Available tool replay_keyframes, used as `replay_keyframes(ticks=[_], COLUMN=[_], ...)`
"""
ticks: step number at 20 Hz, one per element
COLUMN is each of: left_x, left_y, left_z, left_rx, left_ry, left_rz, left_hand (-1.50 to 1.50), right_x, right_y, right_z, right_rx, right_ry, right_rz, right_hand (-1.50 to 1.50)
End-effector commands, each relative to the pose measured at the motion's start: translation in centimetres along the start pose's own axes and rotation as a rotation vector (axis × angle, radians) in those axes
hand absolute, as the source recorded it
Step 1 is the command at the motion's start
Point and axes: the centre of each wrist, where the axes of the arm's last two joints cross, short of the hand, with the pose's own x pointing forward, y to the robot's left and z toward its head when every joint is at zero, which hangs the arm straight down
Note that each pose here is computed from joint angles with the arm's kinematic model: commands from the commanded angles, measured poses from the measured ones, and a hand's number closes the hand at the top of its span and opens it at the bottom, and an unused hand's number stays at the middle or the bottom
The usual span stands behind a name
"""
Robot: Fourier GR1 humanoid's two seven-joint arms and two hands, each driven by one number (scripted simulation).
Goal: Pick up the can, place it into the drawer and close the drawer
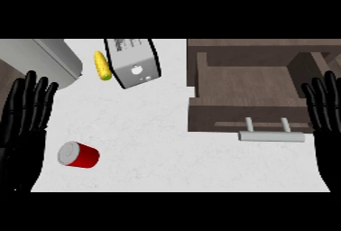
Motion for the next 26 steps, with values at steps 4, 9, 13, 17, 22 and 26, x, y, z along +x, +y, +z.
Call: replay_keyframes(ticks=[4,9,13,17,22,26], left_x=[1.1,0.3,2.9,3.0,4.2,2.6], left_y=[1.5,4.2,6.0,7.0,9.8,9.5], left_z=[2.6,5.3,5.8,6.4,7.3,7.4], left_rx=[-0.218,-0.284,-0.285,-0.262,-0.227,-0.201], left_ry=[-0.066,0.334,0.342,0.336,0.373,0.38], left_rz=[0.141,0.085,0.067,0.053,0.11,0.101], left_hand=[-1.5,-1.5,-1.5,-1.5,-1.5,-1.5], right_x=[0.0,-2.7,-1.2,-0.7,0.3,-4.0], right_y=[0.4,-1.2,0.0,-2.9,-1.0,-2.0], right_z=[0.5,1.5,1.7,2.6,3.9,6.1], right_rx=[-0.027,-0.122,-0.107,-0.136,-0.127,-0.092], right_ry=[-0.057,0.281,0.28,0.272,0.285,0.288], right_rz=[0.03,0.041,0.057,0.051,0.052,0.052], right_hand=[-1.5,-1.5,-1.5,-1.5,-1.5,-1.5])
